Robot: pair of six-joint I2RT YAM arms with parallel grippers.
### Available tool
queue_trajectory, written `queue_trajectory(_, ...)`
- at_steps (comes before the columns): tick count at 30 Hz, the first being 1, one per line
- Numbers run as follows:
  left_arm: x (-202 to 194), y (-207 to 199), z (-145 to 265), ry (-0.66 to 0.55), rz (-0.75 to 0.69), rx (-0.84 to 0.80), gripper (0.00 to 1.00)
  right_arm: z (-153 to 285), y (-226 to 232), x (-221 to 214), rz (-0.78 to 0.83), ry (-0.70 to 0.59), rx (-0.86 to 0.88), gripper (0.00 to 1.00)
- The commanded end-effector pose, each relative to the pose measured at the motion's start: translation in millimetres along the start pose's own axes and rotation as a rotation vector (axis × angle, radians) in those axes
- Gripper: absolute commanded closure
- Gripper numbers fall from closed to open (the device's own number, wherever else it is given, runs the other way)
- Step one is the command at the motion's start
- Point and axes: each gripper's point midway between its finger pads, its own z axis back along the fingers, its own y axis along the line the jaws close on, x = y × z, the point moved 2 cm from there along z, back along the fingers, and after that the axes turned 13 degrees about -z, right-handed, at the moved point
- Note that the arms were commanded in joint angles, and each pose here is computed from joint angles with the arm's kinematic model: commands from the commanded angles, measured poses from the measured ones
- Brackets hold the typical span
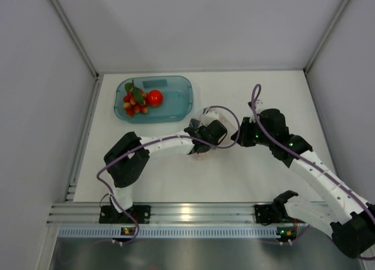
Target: Open the zip-top bag and remove the fake food
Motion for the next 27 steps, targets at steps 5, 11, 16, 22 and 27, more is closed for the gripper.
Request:
queue_trajectory(5, -22, -4, -22, 0.073, 0.041, -0.059, 0.12, 4, 9, 20, 0.024, -0.042, 0.005, 1.00)
queue_trajectory(11, -37, -10, -25, 0.122, 0.046, -0.109, 0.05, 3, 9, 20, 0.027, -0.040, 0.000, 1.00)
queue_trajectory(16, -43, -10, -23, 0.136, 0.055, -0.118, 0.16, 2, 10, 22, 0.027, -0.044, -0.001, 1.00)
queue_trajectory(22, -20, -14, -7, 0.067, 0.089, -0.174, 0.66, 1, 11, 24, 0.029, -0.049, -0.003, 1.00)
queue_trajectory(27, 7, -35, 20, -0.046, 0.087, -0.337, 0.97, 2, 16, 40, 0.056, -0.079, -0.020, 1.00)
